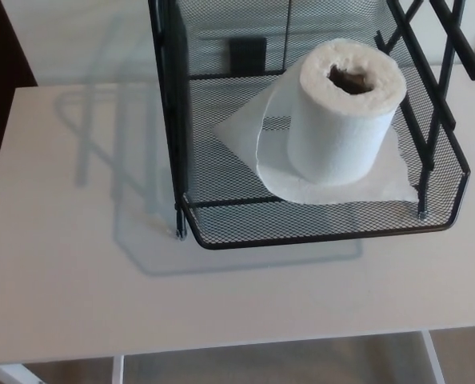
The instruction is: The robot walks towards a desk on which a file tray is kept in the middle and a toilet paper roll is kept on its right. The robot uses its right hand to hook on finger in the gap of the roll and grabs it, lifts it and places it on the tray.
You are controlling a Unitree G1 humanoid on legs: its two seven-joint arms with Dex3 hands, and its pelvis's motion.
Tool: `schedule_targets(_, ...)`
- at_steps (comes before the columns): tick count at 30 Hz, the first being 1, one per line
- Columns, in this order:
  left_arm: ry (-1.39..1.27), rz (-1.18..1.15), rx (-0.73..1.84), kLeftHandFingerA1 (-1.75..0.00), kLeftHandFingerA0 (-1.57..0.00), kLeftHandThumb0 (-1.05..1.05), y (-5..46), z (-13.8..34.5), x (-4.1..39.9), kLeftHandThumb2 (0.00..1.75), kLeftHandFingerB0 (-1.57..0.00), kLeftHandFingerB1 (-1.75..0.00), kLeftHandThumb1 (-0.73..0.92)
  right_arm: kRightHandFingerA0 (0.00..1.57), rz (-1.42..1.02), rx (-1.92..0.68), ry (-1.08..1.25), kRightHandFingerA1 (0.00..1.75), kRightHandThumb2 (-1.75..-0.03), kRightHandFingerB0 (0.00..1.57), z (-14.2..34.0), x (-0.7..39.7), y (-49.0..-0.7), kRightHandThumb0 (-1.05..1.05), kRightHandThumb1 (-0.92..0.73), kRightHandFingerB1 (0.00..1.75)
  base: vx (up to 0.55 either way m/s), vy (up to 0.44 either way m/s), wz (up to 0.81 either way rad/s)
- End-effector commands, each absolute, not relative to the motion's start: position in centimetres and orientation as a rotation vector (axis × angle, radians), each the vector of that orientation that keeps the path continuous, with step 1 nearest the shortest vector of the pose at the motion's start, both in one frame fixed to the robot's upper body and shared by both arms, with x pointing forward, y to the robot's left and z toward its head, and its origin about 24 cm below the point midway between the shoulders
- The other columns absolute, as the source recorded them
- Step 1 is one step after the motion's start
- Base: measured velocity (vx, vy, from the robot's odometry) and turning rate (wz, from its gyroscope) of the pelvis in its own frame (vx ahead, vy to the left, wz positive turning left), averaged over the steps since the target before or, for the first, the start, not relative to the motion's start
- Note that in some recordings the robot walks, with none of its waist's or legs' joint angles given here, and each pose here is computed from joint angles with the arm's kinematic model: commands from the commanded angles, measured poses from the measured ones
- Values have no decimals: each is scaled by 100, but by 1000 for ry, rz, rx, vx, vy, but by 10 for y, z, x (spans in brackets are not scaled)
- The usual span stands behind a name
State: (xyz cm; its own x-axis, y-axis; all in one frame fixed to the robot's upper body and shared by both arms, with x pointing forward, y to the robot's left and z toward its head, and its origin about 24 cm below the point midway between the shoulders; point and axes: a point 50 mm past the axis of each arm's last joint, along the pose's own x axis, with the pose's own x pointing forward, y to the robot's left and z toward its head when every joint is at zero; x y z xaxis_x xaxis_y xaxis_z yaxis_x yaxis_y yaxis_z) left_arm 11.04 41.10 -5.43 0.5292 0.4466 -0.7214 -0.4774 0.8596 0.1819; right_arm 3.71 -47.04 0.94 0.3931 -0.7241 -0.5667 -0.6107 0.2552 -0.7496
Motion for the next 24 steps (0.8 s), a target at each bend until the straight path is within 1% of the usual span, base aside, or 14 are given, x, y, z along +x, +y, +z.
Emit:
schedule_targets(1, 895, 581, 9, -111, -17, -102, 419, -51, 98, 81, -10, -99, 92, 59, 201, -2009, 850, 86, -65, 53, 45, 41, -466, -67, -81, 42, 0, 0, 0)
schedule_targets(2, 902, 595, -4, -102, -23, -103, 420, -52, 97, 79, -17, -92, 92, 58, 429, -2319, 770, 89, -108, 8, 38, 40, -464, -46, -67, 45, 0, 0, 0)
schedule_targets(3, 905, 599, -3, -103, -25, -104, 420, -52, 97, 80, -17, -92, 92, 49, 441, -2321, 766, 73, -66, 31, 36, 41, -463, -53, -88, 31, 0, 0, 0)
schedule_targets(4, 914, 601, 8, -93, -38, -105, 420, -53, 96, 130, -19, -80, 76, 45, 476, -2241, 779, 74, -65, 22, 35, 41, -461, -39, -83, 28, 0, 0, 0)
schedule_targets(7, 930, 598, 23, -93, -39, -104, 419, -54, 95, 130, -20, -80, 76, 56, 450, -2120, 741, 82, -64, 32, 40, 40, -462, -43, -79, 32, 0, 0, 0)
schedule_targets(8, 934, 588, 36, -118, -23, -102, 420, -53, 95, 83, -14, -101, 92, 51, 525, -2171, 741, 72, -65, 24, 41, 38, -460, -52, -79, 32, 0, 0, 0)
schedule_targets(9, 936, 583, 42, -102, -29, -104, 420, -53, 95, 86, -21, -90, 92, 53, 498, -2166, 759, 45, -65, 31, 40, 38, -459, -58, -83, 33, 0, 0, 0)
schedule_targets(13, 935, 576, 32, -120, -23, -103, 419, -54, 95, 80, -13, -102, 92, 39, 456, -2165, 779, 34, -65, 26, 39, 39, -461, -52, -80, 32, 0, 0, 0)
schedule_targets(14, 931, 574, 21, -120, -25, -104, 418, -54, 95, 82, -14, -102, 92, 48, 548, -2209, 741, 66, -64, 23, 43, 40, -463, -49, -79, 33, 0, 0, 0)
schedule_targets(15, 938, 569, 35, -120, -25, -104, 419, -54, 95, 82, -14, -102, 92, 48, 581, -2229, 717, 66, -64, 23, 45, 39, -463, -49, -79, 33, 0, 0, 0)
schedule_targets(16, 941, 573, 45, -95, -42, -105, 419, -55, 95, 130, -24, -81, 76, 48, 582, -2230, 715, 66, -64, 23, 45, 39, -463, -49, -79, 33, 0, 0, 0)
schedule_targets(20, 935, 589, 21, -94, -40, -105, 419, -55, 95, 129, -23, -81, 75, 48, 585, -2233, 708, 66, -64, 23, 45, 39, -464, -49, -79, 33, 0, 0, 0)
schedule_targets(21, 934, 588, 19, -119, -25, -103, 419, -55, 95, 79, -16, -101, 92, 48, 586, -2233, 706, 66, -64, 23, 45, 38, -464, -49, -79, 33, 0, 0, 0)
schedule_targets(24, 928, 575, 38, -103, -30, -104, 420, -53, 98, 83, -20, -89, 92, 48, 584, -2231, 699, 66, -64, 23, 44, 38, -464, -49, -79, 33, 0, 0, 0)
